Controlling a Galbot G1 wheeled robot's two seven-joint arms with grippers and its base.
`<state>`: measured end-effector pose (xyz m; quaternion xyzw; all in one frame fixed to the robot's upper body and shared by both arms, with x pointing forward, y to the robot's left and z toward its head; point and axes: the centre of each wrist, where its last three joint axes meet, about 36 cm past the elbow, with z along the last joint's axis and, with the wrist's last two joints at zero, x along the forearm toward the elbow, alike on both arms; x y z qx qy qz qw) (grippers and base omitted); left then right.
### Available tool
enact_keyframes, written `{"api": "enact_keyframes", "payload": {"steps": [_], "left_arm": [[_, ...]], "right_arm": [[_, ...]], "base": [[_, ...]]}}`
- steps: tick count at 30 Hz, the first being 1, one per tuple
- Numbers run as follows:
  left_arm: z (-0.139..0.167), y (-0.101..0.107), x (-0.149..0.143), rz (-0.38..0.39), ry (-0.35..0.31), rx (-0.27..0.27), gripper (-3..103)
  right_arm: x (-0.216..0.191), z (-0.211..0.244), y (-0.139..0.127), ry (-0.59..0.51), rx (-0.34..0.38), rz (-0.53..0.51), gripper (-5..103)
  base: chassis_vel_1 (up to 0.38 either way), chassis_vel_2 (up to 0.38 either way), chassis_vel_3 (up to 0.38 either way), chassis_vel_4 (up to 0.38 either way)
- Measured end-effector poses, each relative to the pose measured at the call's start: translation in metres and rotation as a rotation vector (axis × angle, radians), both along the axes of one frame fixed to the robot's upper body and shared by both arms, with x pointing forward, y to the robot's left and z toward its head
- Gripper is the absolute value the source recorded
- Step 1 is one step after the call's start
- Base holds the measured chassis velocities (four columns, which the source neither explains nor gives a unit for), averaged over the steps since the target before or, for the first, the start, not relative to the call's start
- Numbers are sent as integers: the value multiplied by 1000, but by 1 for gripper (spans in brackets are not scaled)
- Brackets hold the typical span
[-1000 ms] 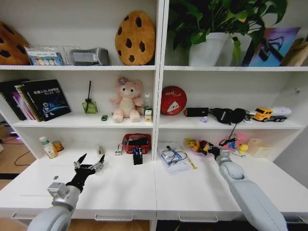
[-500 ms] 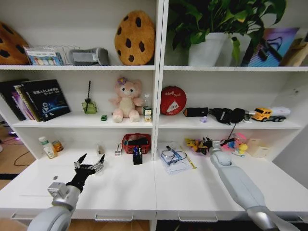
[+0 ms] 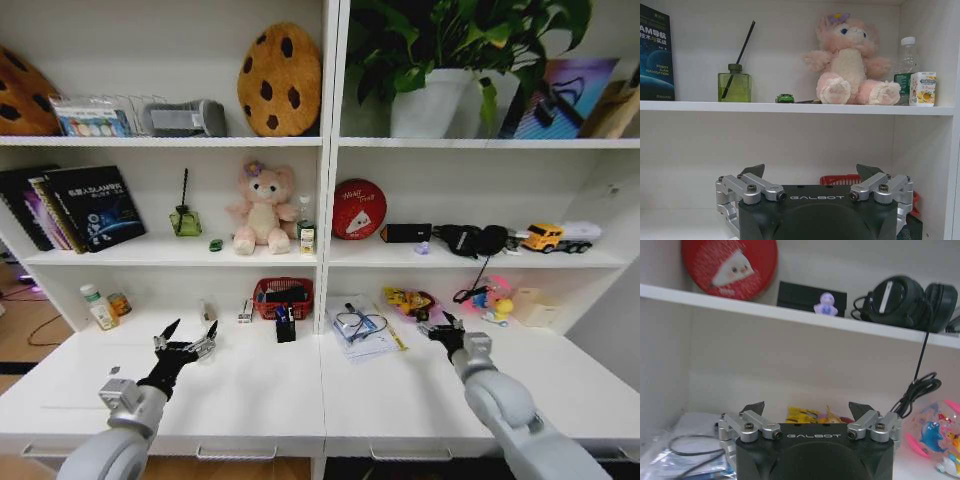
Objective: Organize the objects on the table.
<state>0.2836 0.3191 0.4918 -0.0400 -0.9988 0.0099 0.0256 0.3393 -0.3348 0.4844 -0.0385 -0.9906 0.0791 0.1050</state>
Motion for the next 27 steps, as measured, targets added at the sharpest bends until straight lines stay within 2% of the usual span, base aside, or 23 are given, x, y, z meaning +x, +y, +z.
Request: {"api": "enact_keyframes", "payload": {"steps": [1,2,3,5,7,9,10,11,14,27], "left_arm": [[0,0,0,0,0,0,100],[0,0,0,0,0,0,100],[0,0,0,1,0,0,100],[0,0,0,0,0,0,100],[0,0,0,0,0,0,100],[0,0,0,0,0,0,100],[0,0,0,0,0,0,100],[0,0,0,0,0,0,100],[0,0,0,0,0,0,100],[0,0,0,0,0,0,100]], "right_arm": [[0,0,0,0,0,0,93],[-9,4,5,-10,0,8,97],[-27,9,17,-23,0,20,99],[-42,11,27,-22,0,39,99],[-53,12,35,-26,-20,48,100],[-72,5,54,-26,-83,56,100],[-72,5,54,-26,-83,56,100],[-74,-2,58,-33,-134,49,100],[-74,-4,58,-36,-158,44,100],[-75,-6,62,-28,-166,57,100]], "base": [[0,0,0,0],[0,0,0,0],[0,0,0,0],[0,0,0,0],[0,0,0,0],[0,0,0,0],[0,0,0,0],[28,30,-63,-43],[67,41,-62,-72],[175,183,-182,-181]]}}
